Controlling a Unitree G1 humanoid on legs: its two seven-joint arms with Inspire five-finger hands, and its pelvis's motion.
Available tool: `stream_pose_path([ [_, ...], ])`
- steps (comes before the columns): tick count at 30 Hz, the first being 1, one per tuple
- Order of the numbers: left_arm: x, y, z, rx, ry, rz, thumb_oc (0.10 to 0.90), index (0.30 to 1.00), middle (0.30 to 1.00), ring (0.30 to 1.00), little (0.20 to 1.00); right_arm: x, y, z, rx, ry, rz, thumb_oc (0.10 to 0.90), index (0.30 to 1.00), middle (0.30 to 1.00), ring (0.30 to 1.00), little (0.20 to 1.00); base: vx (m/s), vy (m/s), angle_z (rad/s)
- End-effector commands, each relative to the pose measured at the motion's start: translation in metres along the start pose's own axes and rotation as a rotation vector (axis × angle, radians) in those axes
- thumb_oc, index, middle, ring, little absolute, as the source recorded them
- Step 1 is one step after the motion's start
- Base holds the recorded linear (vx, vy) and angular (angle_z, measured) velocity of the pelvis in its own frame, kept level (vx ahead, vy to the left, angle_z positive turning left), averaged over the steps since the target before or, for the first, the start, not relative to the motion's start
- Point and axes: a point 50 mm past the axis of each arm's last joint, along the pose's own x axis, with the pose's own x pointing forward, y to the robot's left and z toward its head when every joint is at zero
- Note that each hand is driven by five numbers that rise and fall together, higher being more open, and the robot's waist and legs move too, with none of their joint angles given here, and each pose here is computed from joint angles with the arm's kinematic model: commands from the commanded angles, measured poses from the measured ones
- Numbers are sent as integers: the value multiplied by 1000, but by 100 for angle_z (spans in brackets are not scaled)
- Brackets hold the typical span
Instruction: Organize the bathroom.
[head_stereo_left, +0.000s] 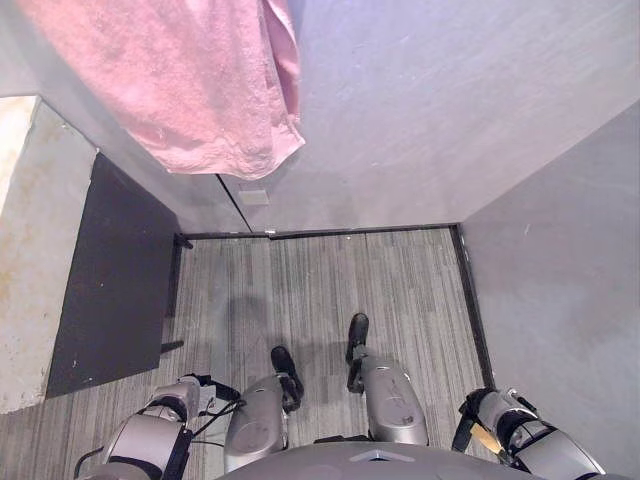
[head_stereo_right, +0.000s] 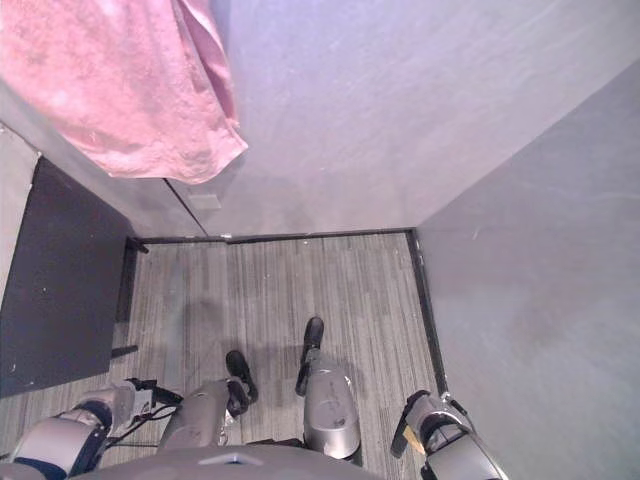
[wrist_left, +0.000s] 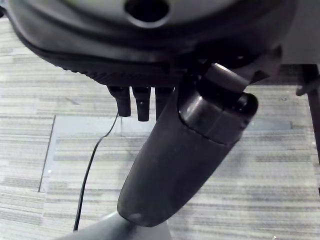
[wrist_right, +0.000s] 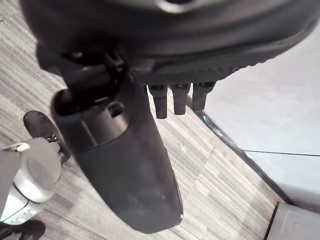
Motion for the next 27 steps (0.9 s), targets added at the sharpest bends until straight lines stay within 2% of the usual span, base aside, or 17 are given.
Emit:
stream_pose_path([
  [1,1,18,-10,226,56,96,800,900,900,900,900,2,-7,-27,65,74,-10,800,900,900,900,900,-245,-262,71],
  [4,0,10,-2,213,50,82,800,900,900,900,900,3,-5,-32,44,113,0,800,900,900,900,900,-127,-210,214],
  [6,-1,2,-1,176,39,71,800,900,900,900,900,3,-1,-33,21,132,-15,800,900,900,900,900,-22,-167,97],
  [17,1,-1,-10,75,33,112,800,900,900,900,900,3,2,-23,-11,81,-39,800,900,900,900,900,-77,-169,32],
  [20,-1,-2,1,41,-11,116,800,900,900,900,900,2,0,-18,11,61,-50,800,900,900,900,900,-170,-181,19],
  [23,-3,-10,18,82,-55,102,800,900,900,900,900,2,-1,-16,65,64,-52,800,900,900,900,900,-185,-121,42],
  [27,-4,-20,17,82,-62,78,800,900,900,900,900,1,-7,-16,43,64,-63,800,900,900,900,900,-126,20,65],
])
